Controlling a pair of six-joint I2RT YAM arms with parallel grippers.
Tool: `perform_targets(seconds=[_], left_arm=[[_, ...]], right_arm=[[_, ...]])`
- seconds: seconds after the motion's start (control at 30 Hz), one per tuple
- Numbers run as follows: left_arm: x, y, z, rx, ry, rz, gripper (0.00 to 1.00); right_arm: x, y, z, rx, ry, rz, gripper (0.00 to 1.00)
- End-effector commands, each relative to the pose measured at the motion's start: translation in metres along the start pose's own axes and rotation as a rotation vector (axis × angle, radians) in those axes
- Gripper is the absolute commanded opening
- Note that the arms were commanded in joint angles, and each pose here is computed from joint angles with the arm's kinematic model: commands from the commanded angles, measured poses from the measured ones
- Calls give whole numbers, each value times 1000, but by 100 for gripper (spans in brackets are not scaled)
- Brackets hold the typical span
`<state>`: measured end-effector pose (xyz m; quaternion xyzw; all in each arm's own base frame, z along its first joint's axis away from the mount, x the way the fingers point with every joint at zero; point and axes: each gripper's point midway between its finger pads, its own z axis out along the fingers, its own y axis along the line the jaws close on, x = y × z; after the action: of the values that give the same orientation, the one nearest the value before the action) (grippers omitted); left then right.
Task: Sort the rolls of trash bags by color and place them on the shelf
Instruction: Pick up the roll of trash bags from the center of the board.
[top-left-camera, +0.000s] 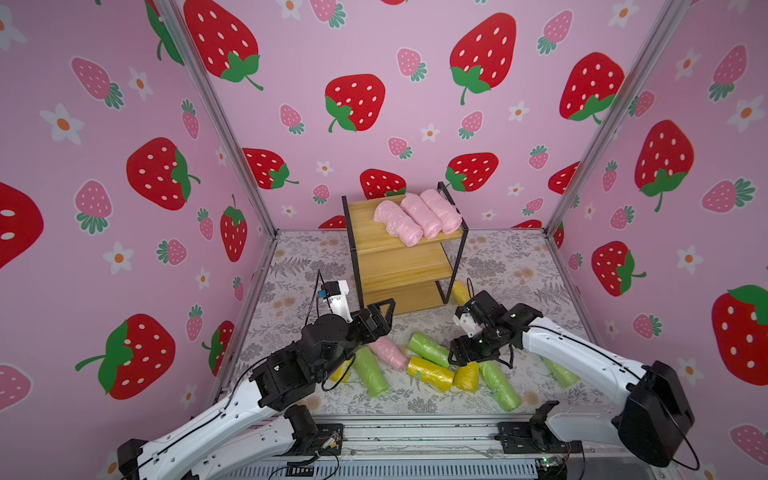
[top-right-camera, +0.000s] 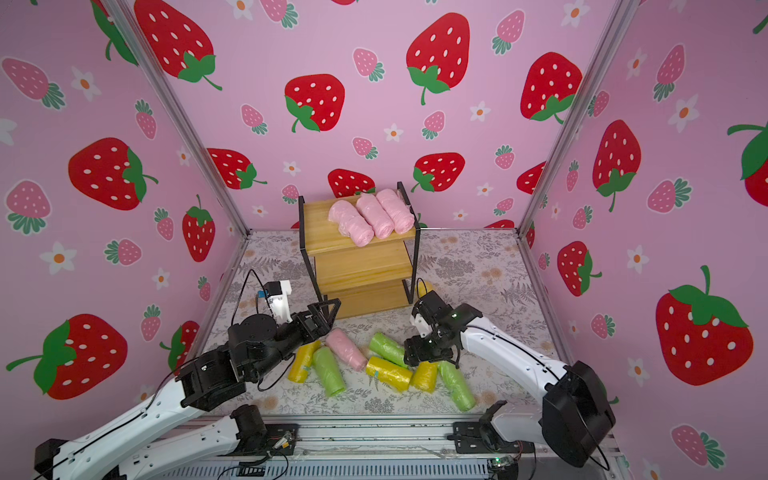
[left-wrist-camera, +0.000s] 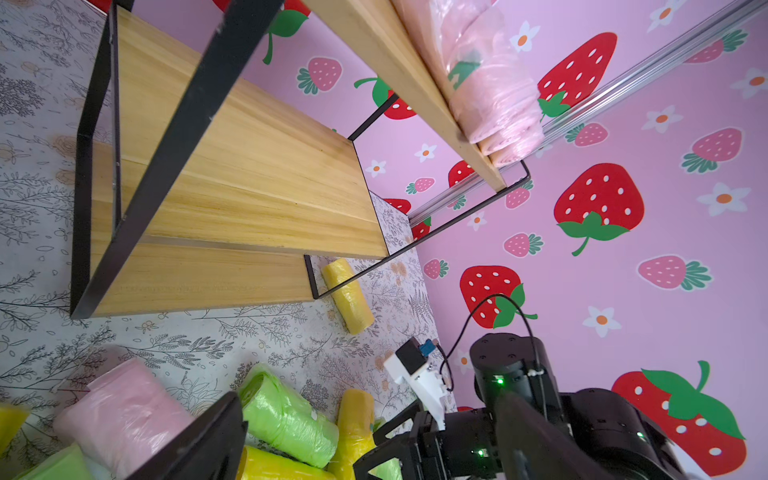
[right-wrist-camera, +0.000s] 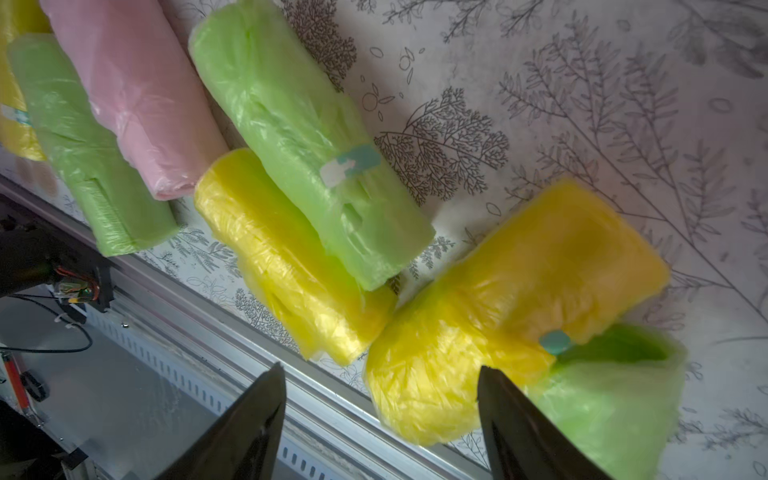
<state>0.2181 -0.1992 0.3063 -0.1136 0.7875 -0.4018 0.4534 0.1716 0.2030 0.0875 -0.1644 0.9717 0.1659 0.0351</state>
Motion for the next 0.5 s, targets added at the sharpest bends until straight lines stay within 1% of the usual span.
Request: perform_targets(seconds=[0.0, 0.1, 0.23, 0.47], left_arm=[[-7, -6, -4, 33, -28, -24, 98], [-8, -7, -6, 40, -35, -33, 98], [-9, -6, -7, 48, -41, -38, 98], [-7, -6, -6, 59, -42, -49, 98]], right_arm=[[-19, 5, 12, 23, -33, -61, 79], [-22, -1, 28, 68, -7, -86, 78], [-27, -8, 40, 111, 2, -95, 77], [-34, -14, 40, 161, 5, -128, 78]])
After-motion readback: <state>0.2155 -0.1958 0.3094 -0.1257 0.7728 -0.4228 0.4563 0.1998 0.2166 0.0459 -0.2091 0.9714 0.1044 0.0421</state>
